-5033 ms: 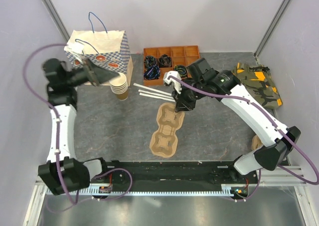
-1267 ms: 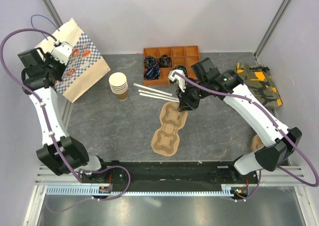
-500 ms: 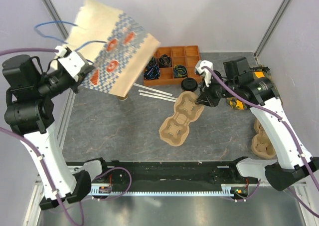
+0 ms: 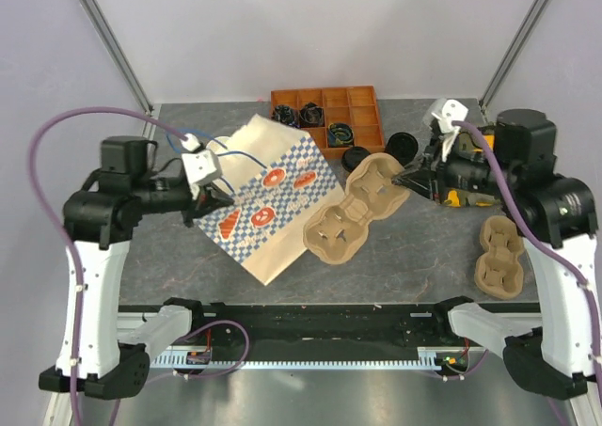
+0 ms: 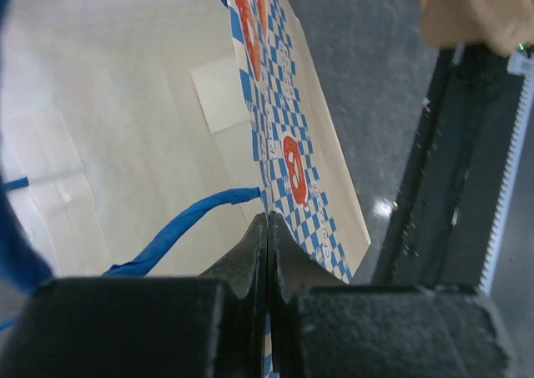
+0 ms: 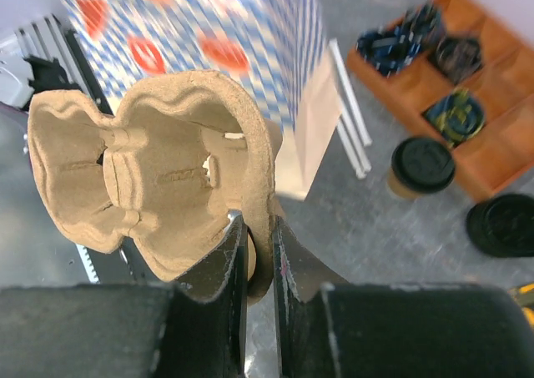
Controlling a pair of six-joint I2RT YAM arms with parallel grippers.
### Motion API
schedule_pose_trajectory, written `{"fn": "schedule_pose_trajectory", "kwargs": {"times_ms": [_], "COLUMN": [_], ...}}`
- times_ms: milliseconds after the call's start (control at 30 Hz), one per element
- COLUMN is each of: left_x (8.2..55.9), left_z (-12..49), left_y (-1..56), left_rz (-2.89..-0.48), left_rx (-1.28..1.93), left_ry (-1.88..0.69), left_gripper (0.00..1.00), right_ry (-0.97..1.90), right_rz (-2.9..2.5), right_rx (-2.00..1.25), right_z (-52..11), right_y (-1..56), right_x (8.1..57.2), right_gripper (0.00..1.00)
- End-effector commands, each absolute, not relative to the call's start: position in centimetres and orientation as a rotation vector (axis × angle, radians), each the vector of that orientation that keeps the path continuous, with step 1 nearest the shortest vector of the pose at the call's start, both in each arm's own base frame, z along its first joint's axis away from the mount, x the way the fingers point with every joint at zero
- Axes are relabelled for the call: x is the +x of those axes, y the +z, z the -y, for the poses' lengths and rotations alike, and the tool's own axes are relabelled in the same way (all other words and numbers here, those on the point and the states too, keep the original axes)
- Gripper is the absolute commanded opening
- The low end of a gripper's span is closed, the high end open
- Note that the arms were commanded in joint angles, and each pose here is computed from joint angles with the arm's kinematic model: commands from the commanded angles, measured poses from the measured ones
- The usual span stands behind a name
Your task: Pack the takeout coffee
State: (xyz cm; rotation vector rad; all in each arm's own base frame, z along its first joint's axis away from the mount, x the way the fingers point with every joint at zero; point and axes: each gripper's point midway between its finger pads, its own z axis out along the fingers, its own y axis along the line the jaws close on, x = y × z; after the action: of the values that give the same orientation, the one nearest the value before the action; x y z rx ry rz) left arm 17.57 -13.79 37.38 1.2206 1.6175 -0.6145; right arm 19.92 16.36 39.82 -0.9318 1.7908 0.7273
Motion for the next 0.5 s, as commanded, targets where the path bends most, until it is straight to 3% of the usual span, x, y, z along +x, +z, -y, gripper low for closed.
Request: {"fn": "schedule_pose_trajectory", "kwargs": {"times_ms": [0, 467], "left_x": [17.8, 14.1], "left_z": [14.7, 21.0], "left_y": [33.9, 28.3], "left_rz": [-1.658, -1.768], "left_rx": [1.278, 1.47], "left_ry": [-0.598, -0.731], "left_gripper": [0.02, 0.02], "right_ry": [0.74, 0.512], "right_rz": [-1.662, -1.668], "right_rx": [-0.936, -0.61], "right_z": [-16.4, -13.2], "right_y": [43.7, 49.5], "right_x": [17.5, 22.0], "right_gripper": [0.0, 0.0]}}
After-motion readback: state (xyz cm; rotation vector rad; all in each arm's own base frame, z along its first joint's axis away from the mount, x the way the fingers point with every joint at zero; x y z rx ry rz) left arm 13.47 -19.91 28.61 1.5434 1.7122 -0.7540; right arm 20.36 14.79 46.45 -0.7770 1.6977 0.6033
